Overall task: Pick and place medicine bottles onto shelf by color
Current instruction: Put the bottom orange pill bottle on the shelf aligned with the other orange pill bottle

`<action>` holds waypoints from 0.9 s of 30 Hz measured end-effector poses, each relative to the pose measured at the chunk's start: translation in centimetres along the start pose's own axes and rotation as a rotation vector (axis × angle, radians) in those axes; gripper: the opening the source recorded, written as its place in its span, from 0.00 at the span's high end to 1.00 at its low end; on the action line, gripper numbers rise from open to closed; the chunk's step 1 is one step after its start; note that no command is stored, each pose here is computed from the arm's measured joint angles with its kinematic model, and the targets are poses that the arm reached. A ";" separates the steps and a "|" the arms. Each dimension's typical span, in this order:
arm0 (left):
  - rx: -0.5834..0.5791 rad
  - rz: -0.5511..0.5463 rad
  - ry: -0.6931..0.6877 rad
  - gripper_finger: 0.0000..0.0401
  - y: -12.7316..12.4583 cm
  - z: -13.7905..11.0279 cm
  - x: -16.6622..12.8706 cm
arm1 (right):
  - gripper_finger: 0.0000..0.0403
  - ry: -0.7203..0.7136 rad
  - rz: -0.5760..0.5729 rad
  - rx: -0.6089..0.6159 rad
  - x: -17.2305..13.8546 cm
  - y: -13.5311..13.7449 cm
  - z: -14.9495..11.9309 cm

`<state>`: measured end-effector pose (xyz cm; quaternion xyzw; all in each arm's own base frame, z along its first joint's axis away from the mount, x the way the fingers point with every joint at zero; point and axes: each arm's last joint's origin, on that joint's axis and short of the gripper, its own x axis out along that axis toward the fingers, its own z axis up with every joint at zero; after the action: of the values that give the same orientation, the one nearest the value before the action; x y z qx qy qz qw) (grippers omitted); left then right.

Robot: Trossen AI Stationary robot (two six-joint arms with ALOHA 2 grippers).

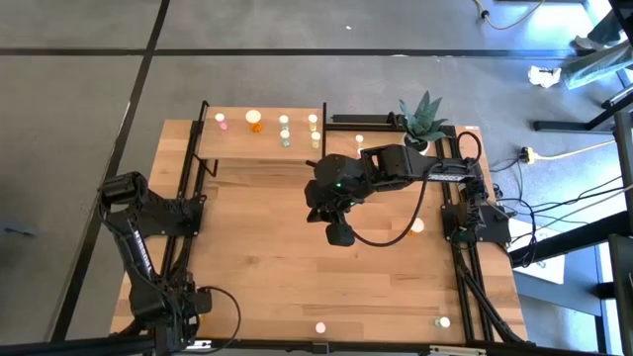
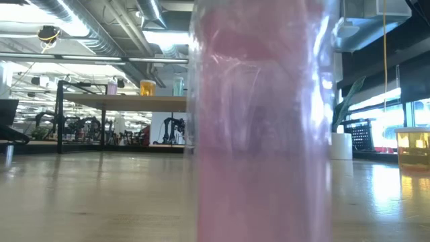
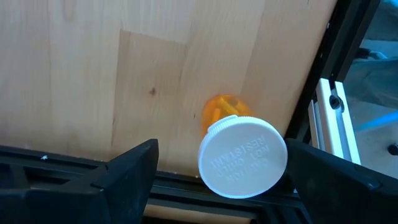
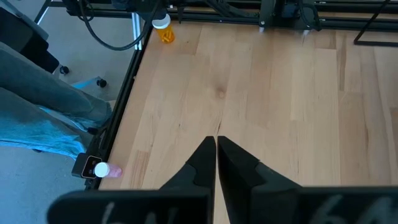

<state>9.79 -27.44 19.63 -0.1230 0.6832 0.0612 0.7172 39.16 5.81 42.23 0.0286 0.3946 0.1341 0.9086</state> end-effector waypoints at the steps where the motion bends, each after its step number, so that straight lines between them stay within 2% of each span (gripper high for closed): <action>1: 0.000 0.000 -0.001 0.16 0.0 0.0 0.0 | 0.95 0.000 0.000 0.000 0.0 0.0 0.0; 20: 0.000 0.018 -0.015 0.16 -0.7 -0.2 1.5 | 0.95 -0.001 0.000 0.000 0.0 0.0 0.0; 27: -0.001 0.019 -0.032 0.24 -0.7 -0.4 1.5 | 0.95 -0.004 0.000 -0.001 0.0 0.0 0.0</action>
<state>9.70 -28.30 18.24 -0.1161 0.6725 0.0702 0.7275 39.19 5.81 42.26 0.0286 0.3926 0.1342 0.9094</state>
